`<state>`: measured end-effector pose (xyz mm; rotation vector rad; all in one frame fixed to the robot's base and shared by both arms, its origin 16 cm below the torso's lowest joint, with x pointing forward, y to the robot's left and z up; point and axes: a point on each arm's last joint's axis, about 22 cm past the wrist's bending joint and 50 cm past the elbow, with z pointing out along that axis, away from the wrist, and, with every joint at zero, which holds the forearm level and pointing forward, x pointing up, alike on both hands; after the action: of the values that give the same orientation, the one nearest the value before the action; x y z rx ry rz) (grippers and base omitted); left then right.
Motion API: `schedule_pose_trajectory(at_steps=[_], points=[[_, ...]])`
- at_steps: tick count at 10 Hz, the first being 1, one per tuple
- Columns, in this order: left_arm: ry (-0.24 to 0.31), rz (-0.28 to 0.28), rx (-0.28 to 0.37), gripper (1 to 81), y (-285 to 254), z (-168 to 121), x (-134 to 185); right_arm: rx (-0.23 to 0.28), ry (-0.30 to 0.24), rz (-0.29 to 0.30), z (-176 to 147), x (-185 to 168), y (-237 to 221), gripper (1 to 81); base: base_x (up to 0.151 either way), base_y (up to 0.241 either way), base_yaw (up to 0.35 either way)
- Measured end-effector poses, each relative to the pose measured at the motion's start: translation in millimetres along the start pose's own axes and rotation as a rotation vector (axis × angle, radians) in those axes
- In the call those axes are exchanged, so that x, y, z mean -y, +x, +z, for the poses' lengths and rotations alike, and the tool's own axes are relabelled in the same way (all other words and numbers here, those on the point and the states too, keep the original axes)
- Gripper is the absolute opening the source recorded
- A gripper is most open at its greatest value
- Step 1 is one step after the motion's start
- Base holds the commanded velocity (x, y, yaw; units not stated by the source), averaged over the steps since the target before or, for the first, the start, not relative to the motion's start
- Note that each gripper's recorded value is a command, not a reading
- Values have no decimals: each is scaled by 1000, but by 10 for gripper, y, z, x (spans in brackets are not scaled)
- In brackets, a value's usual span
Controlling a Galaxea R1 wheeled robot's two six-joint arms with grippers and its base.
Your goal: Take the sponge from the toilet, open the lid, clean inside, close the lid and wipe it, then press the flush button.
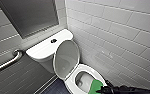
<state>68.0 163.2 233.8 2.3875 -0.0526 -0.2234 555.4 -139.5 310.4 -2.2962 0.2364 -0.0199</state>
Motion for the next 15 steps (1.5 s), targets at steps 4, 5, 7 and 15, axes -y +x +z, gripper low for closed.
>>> schedule_pose_trajectory(at_steps=[4, 5, 7, 15], points=[[-8, 0, -2, 811, 8, 34, -47, -21, -68, 42, -726, -486, -176, 10, 0, 0, 0], [-9, 0, -2, 811, 6, 40, -56, -30, -87, 47, -907, -590, -205, 10, 0, 0, 0], [-19, 0, -4, 811, 15, 79, -111, -13, -60, 45, -1012, -448, -341, 10, 0, 0, 0], [-18, 1, -5, 811, 20, 75, -104, -6, 155, -127, 3, 1237, 418, 10, 0, 0, 0]])
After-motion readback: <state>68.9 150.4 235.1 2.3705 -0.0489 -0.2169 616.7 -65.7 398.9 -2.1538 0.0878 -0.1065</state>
